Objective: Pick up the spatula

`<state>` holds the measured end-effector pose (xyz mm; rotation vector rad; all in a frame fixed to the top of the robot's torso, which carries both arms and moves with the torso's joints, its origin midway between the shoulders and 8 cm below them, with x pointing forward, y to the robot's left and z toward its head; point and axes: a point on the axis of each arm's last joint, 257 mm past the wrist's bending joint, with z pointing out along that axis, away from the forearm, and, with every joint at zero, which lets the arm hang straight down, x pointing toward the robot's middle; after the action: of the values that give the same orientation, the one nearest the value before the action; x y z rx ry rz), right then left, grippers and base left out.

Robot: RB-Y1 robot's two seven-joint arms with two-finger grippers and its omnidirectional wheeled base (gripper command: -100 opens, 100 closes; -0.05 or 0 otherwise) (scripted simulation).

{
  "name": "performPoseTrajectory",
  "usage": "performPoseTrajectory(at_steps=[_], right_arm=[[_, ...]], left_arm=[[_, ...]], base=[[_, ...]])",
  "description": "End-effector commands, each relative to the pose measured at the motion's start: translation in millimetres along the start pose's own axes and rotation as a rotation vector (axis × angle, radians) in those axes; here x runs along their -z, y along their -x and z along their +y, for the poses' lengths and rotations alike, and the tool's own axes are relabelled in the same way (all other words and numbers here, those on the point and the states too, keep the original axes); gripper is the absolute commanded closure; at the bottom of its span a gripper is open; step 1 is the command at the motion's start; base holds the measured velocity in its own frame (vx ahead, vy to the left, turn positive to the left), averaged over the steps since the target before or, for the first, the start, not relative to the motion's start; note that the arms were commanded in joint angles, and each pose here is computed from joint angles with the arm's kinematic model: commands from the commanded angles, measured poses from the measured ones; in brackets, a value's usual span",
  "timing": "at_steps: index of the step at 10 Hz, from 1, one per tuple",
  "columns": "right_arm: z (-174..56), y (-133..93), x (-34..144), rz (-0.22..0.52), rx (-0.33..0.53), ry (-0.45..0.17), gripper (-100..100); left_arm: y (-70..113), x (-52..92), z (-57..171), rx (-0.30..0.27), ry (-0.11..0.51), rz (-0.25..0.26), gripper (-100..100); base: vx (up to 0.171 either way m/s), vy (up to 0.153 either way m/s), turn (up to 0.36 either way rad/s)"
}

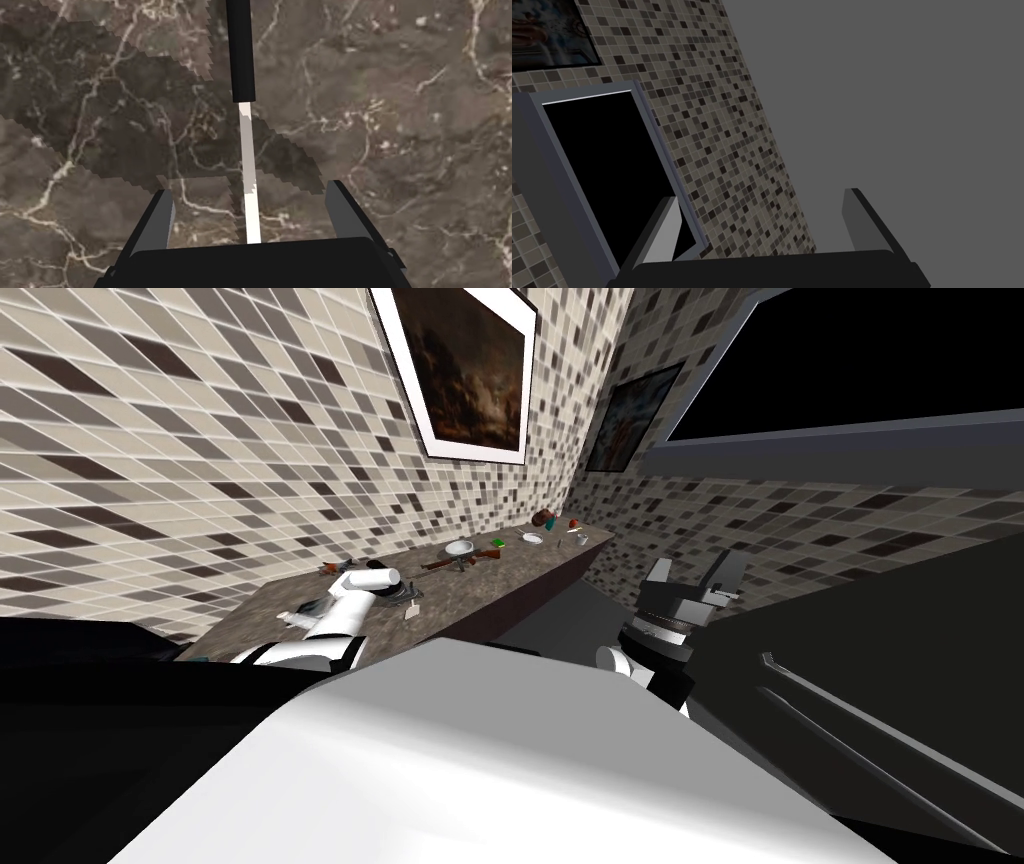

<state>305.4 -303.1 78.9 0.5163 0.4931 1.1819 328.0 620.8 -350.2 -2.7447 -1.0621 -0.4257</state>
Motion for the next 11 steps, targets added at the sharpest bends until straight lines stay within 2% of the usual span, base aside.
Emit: performPoseTrajectory(at_steps=[1, 2, 6, 7, 8, 9, 10, 11], right_arm=[[0.0, 0.0, 0.0, 0.000, 0.000, 0.000, 0], [0.0, 0.0, 0.0, 0.000, 0.000, 0.000, 0], [0.0, 0.0, 0.0, 0.000, 0.000, 0.000, 0], [0.0, 0.0, 0.0, 0.000, 0.000, 0.000, 0], [0.0, 0.0, 0.0, 0.000, 0.000, 0.000, 0], [0.0, 0.0, 0.0, 0.000, 0.000, 0.000, 0], [0.0, 0.0, 0.0, 0.000, 0.000, 0.000, 0], [0.0, 0.0, 0.0, 0.000, 0.000, 0.000, 0]], left_arm=[[0.0, 0.0, 0.0, 0.000, 0.000, 0.000, -100], [-0.1, -0.6, 0.0, -0.001, 0.000, 0.002, 100], [-0.2, -0.5, -0.1, -0.001, 0.000, 0.002, 100], [-0.2, -0.5, -0.1, -0.001, 0.000, 0.002, 0], [-6.1, 9.8, 1.4, 0.005, -0.001, 0.002, 100], [-9.3, 16.2, 1.9, 0.009, -0.002, 0.002, 100], [-8.6, 12.0, 2.6, 0.006, 0.000, 0.004, 100], [-9.4, 13.1, 2.7, 0.007, 0.000, 0.003, 0]], base=[[0.002, -0.006, 0.012], [0.000, 0.000, 0.000], [0.000, 0.000, 0.000], [0.000, 0.000, 0.000], [-0.026, -0.003, -0.054], [-0.049, -0.005, -0.062], [-0.021, -0.001, -0.014], [0.000, 0.000, 0.000]])
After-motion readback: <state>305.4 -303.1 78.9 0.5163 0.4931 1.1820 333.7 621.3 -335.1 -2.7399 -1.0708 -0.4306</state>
